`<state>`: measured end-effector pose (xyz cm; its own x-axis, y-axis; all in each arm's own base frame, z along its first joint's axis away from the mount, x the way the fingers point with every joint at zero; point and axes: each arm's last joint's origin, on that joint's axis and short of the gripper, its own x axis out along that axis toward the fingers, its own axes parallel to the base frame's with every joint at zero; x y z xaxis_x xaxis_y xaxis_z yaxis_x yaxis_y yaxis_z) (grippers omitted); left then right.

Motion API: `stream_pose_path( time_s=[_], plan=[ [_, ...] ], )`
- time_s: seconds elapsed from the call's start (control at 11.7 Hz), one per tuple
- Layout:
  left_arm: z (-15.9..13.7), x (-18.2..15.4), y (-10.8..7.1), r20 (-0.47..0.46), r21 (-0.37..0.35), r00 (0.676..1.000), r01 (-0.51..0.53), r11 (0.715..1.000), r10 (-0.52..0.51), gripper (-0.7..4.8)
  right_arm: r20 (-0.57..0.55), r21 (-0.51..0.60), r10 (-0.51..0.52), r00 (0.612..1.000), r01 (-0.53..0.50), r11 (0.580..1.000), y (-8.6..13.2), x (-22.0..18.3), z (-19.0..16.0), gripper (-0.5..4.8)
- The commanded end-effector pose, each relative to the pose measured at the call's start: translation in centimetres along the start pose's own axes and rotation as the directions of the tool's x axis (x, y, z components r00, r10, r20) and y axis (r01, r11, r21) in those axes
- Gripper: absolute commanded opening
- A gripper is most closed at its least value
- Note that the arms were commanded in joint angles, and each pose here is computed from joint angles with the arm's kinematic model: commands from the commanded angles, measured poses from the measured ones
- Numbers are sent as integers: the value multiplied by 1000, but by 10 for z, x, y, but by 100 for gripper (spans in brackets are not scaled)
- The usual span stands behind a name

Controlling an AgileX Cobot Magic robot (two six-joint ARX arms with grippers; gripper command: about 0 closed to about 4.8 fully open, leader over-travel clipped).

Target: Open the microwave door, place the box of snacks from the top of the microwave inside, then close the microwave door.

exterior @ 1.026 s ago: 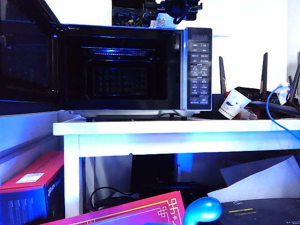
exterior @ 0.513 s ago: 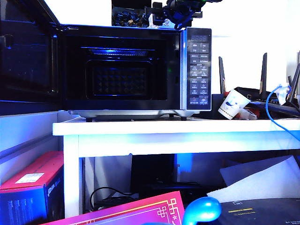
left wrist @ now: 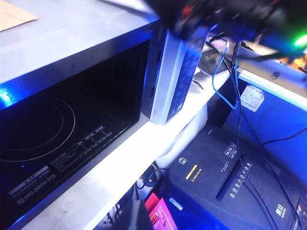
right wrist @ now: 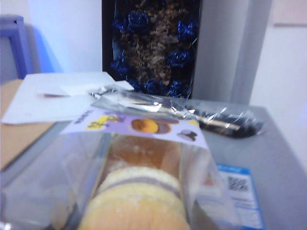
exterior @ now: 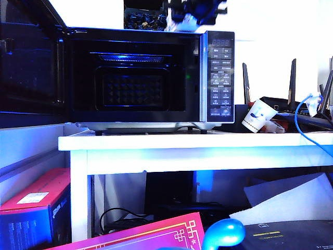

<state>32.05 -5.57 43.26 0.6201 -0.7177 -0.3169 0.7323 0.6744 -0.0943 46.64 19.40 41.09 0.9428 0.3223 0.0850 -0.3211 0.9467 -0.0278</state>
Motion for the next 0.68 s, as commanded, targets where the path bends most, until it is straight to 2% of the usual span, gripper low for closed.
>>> stream_pose_path(
  time_s=[0.09, 0.34, 0.51, 0.68],
  plan=[
    [2, -1, -1, 10, 8, 1000, 6, 1000, -6, -5, 40, 2, -8, 999, 7, 1000, -2, -21, 34, 273],
    [2, -1, -1, 10, 8, 1000, 6, 1000, -7, -5, -1, -59, 12, 1000, -12, 998, -4, -44, 59, 273],
    [2, -1, -1, 10, 8, 1000, 6, 1000, -7, -5, -23, -101, 120, 992, -122, 987, -3, -59, 73, 273],
    [2, -1, -1, 11, 8, 1000, 6, 1000, -6, -5, -18, -130, 279, 960, -279, 952, 0, -73, 86, 273]
  ],
)
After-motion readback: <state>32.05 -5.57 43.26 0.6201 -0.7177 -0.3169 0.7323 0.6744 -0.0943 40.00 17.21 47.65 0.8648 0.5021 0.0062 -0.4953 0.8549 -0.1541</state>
